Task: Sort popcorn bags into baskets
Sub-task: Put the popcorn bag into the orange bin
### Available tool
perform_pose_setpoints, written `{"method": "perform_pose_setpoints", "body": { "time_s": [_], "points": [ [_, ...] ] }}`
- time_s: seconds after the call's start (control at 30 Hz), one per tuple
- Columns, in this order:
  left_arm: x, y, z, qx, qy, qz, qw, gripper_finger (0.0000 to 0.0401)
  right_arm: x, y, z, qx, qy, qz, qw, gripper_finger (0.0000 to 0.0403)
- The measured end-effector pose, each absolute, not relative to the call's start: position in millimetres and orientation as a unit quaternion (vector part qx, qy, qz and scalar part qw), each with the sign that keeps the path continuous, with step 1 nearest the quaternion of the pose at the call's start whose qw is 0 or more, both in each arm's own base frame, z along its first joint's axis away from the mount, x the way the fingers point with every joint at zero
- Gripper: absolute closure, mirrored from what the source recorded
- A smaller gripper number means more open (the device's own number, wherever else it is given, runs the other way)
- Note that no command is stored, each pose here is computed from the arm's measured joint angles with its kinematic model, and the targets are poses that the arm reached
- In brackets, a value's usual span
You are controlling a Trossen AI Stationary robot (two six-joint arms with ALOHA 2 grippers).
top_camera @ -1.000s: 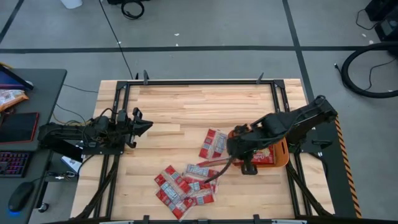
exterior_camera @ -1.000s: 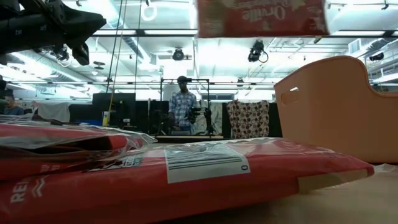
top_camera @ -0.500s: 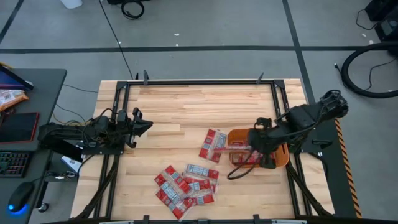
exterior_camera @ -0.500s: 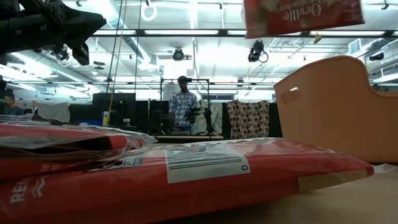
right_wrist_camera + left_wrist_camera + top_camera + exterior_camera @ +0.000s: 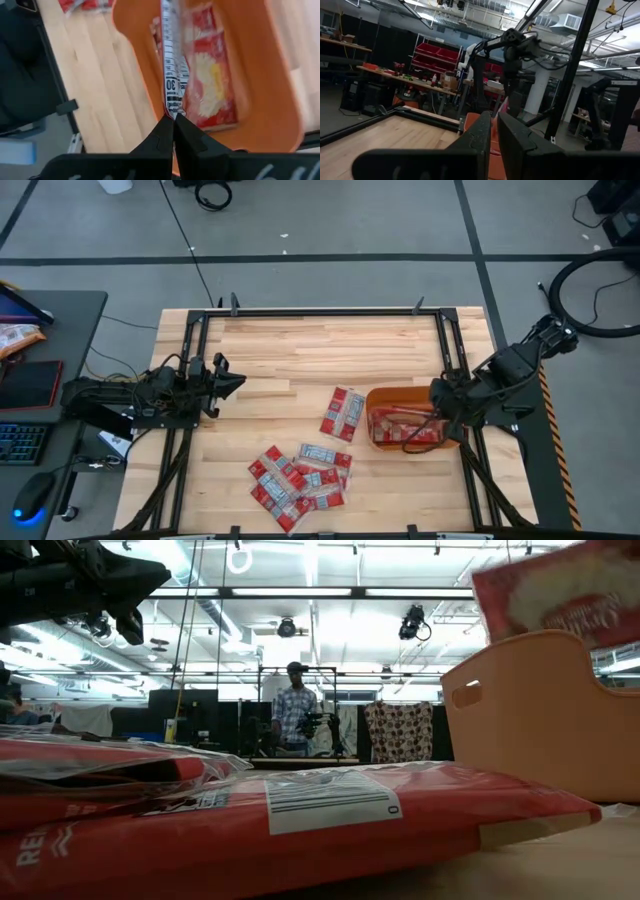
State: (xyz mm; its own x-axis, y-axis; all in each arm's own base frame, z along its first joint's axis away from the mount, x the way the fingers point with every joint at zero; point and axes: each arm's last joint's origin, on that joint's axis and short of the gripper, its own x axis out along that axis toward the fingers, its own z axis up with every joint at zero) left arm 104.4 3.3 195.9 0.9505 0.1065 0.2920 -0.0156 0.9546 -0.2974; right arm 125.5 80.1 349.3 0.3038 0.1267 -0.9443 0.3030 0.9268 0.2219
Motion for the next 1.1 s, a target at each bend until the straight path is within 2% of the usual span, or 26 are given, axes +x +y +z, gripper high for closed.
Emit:
{"method": "perform_pose_setpoints", "body": {
  "time_s": [0.47, 0.63, 0.9, 1.1],
  "points": [
    [104, 3, 196, -0.145, -0.154, 0.032, 0.977, 0.0365, 103, 68, 282, 0.216, 0.628, -0.039, 0.747, 0.0395],
    [104, 3, 196, -0.145, -0.154, 0.032, 0.977, 0.0365, 102, 64, 266, 0.240, 0.639, -0.100, 0.724, 0.0379],
    [104, 3, 196, -0.144, -0.154, 0.032, 0.977, 0.0365, 104, 58, 267, 0.274, 0.636, -0.138, 0.708, 0.0325],
    [104, 3, 196, -0.144, -0.154, 0.033, 0.977, 0.0365, 111, 51, 287, 0.303, 0.602, -0.156, 0.722, 0.0320]
  ]
}}
